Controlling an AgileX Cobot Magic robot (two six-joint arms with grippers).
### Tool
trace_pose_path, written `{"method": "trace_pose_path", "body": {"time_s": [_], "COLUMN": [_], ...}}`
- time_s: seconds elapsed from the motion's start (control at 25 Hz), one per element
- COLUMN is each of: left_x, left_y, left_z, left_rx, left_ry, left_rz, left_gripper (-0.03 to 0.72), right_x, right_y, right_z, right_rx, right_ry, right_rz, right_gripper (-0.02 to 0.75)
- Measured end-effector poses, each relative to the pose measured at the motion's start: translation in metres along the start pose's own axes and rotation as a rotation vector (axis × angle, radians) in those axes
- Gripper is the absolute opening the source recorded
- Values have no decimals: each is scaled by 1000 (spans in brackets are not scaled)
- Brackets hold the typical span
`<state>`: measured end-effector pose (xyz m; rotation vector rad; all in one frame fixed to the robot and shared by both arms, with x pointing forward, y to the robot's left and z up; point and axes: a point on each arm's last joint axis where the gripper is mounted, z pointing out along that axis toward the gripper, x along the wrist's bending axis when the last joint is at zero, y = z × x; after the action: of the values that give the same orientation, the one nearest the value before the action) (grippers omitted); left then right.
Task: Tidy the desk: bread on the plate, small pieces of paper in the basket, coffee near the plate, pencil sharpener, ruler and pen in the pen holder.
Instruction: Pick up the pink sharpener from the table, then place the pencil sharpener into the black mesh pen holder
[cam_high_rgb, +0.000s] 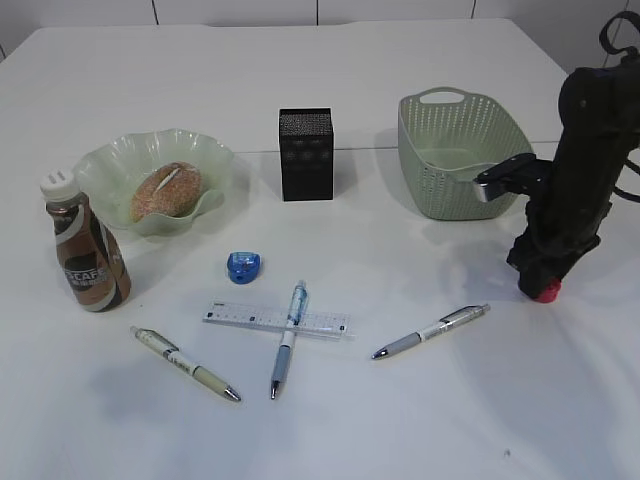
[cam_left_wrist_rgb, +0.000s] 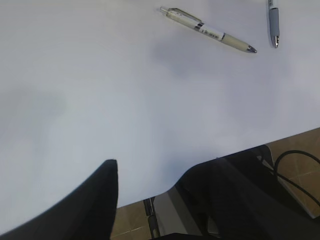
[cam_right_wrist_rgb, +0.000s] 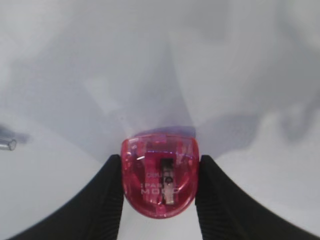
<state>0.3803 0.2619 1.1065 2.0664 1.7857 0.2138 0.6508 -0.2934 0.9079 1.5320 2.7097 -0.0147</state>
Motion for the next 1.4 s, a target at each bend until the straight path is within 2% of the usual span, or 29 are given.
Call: {"method": "trace_pose_path", "body": {"time_s": [0.36,0.48,0.56,0.64,0.88,1.12,1.28,1.32,1.4], "left_x": [0,0,0,0,0,0,-1,-1,-1], "left_y": [0,0,0,0,0,0,0,0,0], "left_z": [0,0,0,0,0,0,0,0,0], "left_rx": [0,0,0,0,0,0,0,0,0], "left_ry": [0,-2,-2,-4,-4,-4,-6,-7,-9], "left_rz": [0,-1,-1,-1,-1,-1,-2,-3,-3], "left_gripper": [413,413,413,413,412,412,412,412,412], "right_x": [3,4,4,8,13,41,72,72,88], "right_y": [6,16,16,25,30,50,75,75,90], "right_z": [-22,-35,-35,-45,-48,-59,-87,-87,-109], "right_rx": [50,-10,-10,-76,-108,-137,-222,-222,-294], "right_ry": [97,144,144,218,280,280,259,259,242], "right_rz": [131,164,164,206,259,195,95,95,36], "right_gripper": [338,338,338,338,338,338,338,338,338]}}
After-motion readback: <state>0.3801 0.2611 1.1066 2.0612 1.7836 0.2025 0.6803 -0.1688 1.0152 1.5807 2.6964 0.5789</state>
